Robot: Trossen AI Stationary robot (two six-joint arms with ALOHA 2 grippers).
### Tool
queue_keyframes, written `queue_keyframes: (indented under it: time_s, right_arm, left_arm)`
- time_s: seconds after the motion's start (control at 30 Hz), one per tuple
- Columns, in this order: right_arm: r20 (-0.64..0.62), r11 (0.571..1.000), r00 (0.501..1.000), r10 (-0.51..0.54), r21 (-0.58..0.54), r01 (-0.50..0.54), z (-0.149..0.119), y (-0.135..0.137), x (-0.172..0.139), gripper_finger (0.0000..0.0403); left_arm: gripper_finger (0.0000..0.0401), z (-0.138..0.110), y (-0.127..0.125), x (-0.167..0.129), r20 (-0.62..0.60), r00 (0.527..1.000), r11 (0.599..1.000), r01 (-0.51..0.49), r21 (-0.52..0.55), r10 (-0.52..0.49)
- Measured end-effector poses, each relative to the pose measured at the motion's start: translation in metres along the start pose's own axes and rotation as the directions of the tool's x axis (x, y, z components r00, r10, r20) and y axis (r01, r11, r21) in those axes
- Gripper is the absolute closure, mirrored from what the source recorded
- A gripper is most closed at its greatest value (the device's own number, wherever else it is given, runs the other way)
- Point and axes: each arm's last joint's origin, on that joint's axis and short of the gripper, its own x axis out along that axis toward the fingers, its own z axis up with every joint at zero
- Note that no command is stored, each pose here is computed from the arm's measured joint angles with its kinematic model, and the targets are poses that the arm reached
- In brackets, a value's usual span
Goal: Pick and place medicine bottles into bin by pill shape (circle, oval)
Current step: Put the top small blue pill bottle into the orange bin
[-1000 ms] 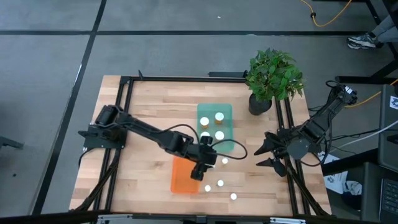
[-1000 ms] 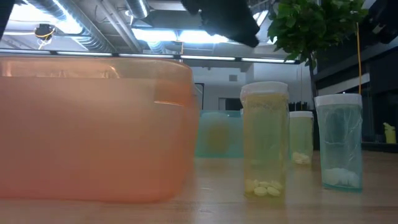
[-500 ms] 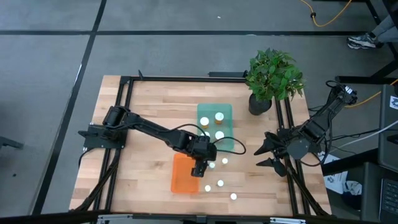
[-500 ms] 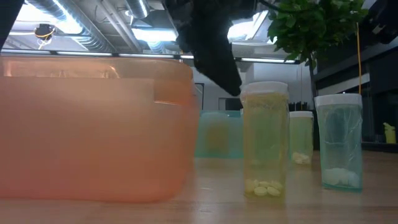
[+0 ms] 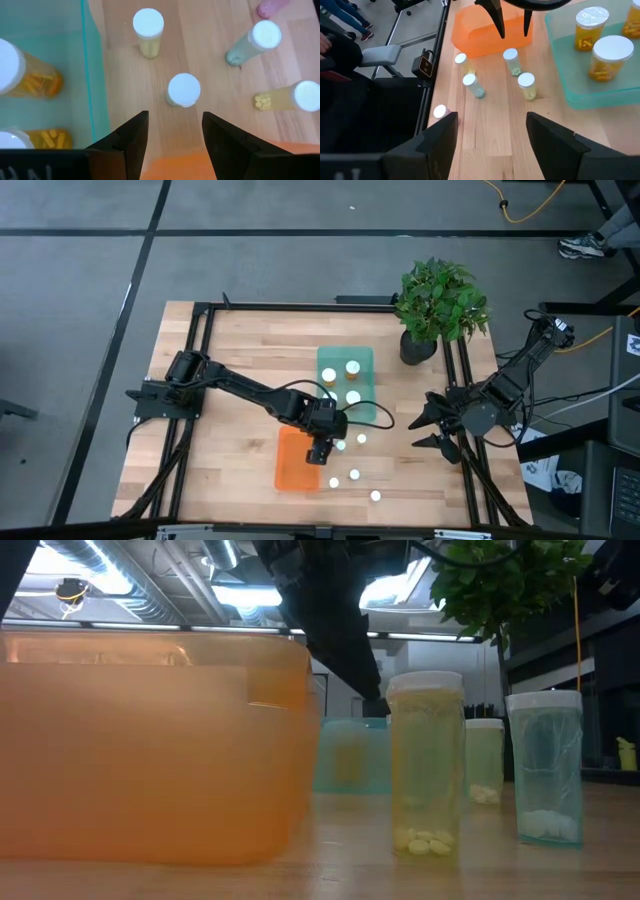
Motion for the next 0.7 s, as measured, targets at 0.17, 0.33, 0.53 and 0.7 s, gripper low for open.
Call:
queue_keyframes:
  time_s: [0.17,0.33,0.53,0.7]
  right_arm:
    - [0.0,1.0,1.0,0.0,0.0,0.0,0.0,0.0,0.0,0.0166]
    - [-0.001,1.0,1.0,0.0,0.001,0.0,0.0,0.0,0.0,0.0166]
    - [-0.001,1.0,1.0,0.001,0.001,-0.001,0.0,0.0,0.0,0.0166]
    - [-0.001,1.0,1.0,0.001,0.003,-0.001,0.0,0.0,0.0,0.0166]
  left_arm:
    - [0.0224,-0.001,0.0,0.008,-0.006,1.0,1.0,0.001,0.001,-0.001]
    - [0.0224,-0.005,0.001,0.016,-0.043,0.999,1.0,0.024,0.013,-0.023]
    - [0.0224,0.0,0.001,0.016,0.01,1.0,0.999,0.03,0.021,-0.03]
    - [0.0224,-0.003,0.001,0.024,-0.016,0.999,0.999,0.031,0.023,-0.03]
